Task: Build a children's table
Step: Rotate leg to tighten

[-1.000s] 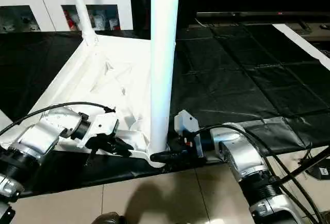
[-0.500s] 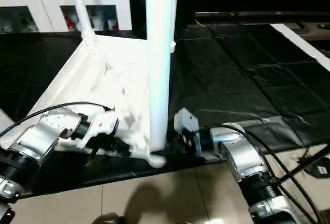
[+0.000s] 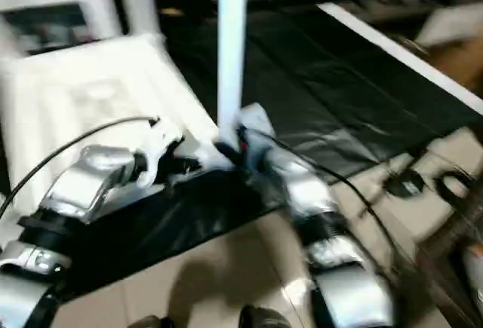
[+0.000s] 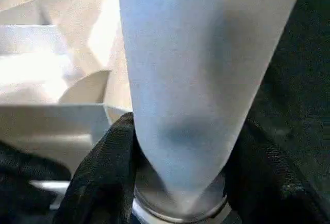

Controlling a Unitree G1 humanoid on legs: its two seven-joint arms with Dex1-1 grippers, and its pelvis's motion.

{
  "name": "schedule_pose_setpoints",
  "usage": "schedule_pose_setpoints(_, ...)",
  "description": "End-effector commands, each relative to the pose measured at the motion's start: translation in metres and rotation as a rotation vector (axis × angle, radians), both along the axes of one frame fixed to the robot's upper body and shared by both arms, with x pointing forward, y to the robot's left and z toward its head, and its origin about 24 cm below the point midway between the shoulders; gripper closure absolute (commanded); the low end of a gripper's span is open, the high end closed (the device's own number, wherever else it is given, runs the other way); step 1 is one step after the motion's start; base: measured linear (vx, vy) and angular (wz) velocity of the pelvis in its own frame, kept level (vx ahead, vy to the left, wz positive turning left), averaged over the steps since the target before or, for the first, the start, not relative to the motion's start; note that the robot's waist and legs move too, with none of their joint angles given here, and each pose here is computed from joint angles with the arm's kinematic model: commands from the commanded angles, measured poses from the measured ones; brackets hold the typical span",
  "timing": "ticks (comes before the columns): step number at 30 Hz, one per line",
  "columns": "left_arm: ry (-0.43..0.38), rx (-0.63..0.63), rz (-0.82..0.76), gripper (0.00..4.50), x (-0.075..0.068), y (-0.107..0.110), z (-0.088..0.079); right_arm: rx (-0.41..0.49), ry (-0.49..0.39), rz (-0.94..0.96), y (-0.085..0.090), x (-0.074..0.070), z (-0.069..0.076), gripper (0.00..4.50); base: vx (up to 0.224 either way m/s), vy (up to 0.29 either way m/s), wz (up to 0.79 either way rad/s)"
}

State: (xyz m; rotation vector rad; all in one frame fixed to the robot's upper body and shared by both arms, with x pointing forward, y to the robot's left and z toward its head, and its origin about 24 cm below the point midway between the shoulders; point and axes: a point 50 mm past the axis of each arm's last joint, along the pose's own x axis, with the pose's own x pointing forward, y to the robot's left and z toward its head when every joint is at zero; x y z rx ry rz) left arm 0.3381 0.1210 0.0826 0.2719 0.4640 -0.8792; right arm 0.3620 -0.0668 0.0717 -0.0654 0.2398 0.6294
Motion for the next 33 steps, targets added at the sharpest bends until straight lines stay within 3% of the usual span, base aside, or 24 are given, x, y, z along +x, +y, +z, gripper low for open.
schedule_pose_setpoints(1,-0.102,-0.074,-0.129,4.50,-0.001,-0.029,0.028,-0.050,0.113,0.014,0.009,-0.010,-0.027,2.41,0.072,-0.039,-0.01)
schedule_pose_setpoints(4,-0.105,-0.043,-0.108,4.50,0.001,-0.026,0.025,-0.033,0.093,0.008,0.007,-0.008,-0.023,2.41,0.066,-0.045,0.00)
schedule_pose_setpoints(6,-0.111,-0.025,-0.095,4.50,0.003,-0.023,0.024,-0.013,0.080,0.010,0.002,-0.006,-0.021,1.87,0.000,0.000,0.00)
schedule_pose_setpoints(11,-0.118,0.001,-0.080,4.50,0.005,-0.017,0.022,-0.004,0.032,0.053,-0.008,-0.008,-0.016,1.41,0.000,0.000,0.00)
schedule_pose_setpoints(16,-0.121,0.081,-0.055,4.50,0.012,0.002,0.012,0.007,-0.056,0.228,-0.033,-0.026,-0.005,1.02,0.000,0.000,0.00)
schedule_pose_setpoints(23,-0.106,0.105,-0.065,4.50,0.014,0.014,0.006,-0.009,-0.076,0.326,-0.062,-0.044,0.000,0.49,0.000,0.000,0.00)
schedule_pose_setpoints(28,-0.102,0.101,-0.218,4.50,0.005,0.018,0.003,-0.025,-0.080,0.388,-0.076,-0.054,0.007,0.05,0.000,0.000,0.00)
schedule_pose_setpoints(33,-0.056,0.098,-0.445,4.50,-0.011,0.024,0.000,-0.049,-0.075,0.453,-0.094,-0.061,0.014,0.01,0.000,0.000,0.00)
